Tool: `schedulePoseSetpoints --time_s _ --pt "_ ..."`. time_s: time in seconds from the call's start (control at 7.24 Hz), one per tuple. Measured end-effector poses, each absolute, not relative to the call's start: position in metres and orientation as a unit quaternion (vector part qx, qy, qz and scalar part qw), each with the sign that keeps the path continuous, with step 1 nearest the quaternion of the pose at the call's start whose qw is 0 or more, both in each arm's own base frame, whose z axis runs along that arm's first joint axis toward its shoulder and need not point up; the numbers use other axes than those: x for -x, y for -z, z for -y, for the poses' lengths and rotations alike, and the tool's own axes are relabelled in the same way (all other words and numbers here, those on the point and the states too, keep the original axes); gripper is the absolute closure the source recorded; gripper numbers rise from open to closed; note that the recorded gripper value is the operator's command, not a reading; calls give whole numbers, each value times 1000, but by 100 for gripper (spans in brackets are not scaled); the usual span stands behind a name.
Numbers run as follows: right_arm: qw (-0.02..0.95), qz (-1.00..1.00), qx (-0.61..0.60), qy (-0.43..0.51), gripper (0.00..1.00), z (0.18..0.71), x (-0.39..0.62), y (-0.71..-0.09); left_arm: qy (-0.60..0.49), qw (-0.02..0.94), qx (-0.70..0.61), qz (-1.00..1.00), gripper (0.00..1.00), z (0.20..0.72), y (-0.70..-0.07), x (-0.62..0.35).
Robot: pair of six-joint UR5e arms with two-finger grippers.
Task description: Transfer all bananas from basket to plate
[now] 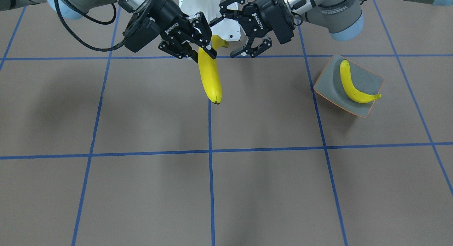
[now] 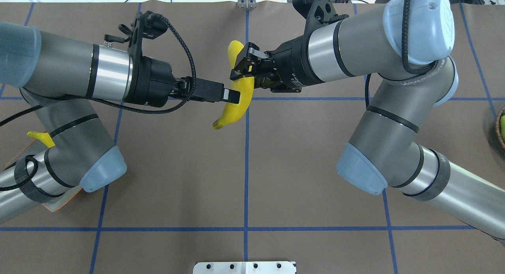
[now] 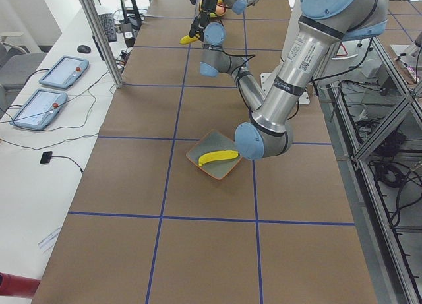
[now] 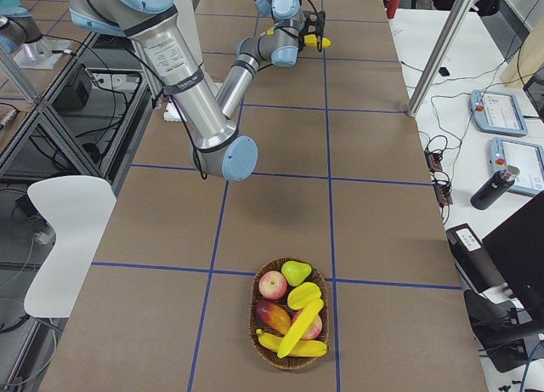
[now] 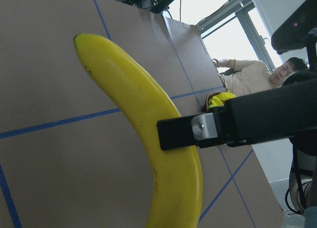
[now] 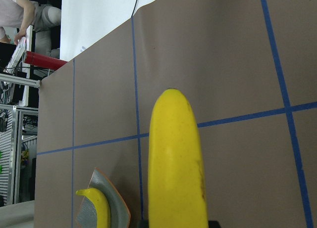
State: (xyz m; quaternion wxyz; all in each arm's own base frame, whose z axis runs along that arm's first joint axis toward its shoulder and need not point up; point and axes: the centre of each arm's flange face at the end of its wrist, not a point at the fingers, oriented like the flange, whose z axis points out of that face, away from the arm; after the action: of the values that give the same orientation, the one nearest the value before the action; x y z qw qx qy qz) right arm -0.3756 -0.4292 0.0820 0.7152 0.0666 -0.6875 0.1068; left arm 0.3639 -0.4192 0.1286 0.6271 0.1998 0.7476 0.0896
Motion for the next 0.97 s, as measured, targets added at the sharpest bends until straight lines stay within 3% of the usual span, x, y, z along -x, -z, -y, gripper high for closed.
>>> schedulePoseSetpoints --time_s 0.14,0.28,0.41,0.69,0.83,0.97 --pt "713 690 -66 -106 100 427 375 -80 -91 627 -198 -748 1 418 -129 -366" --pt "712 691 -66 -106 100 426 374 -78 -95 626 -195 -749 13 414 -128 -370" --pt "711 692 -66 -106 100 426 374 -76 -98 624 -192 -751 38 410 -127 -374" --pt "710 693 -66 -105 100 426 374 -75 -104 622 -188 -753 100 403 -126 -379" --pt "710 693 -67 -105 83 425 374 -75 -107 620 -187 -754 100 400 -124 -380" --pt "710 693 -67 -105 16 425 374 -74 -108 620 -186 -755 100 399 -124 -380"
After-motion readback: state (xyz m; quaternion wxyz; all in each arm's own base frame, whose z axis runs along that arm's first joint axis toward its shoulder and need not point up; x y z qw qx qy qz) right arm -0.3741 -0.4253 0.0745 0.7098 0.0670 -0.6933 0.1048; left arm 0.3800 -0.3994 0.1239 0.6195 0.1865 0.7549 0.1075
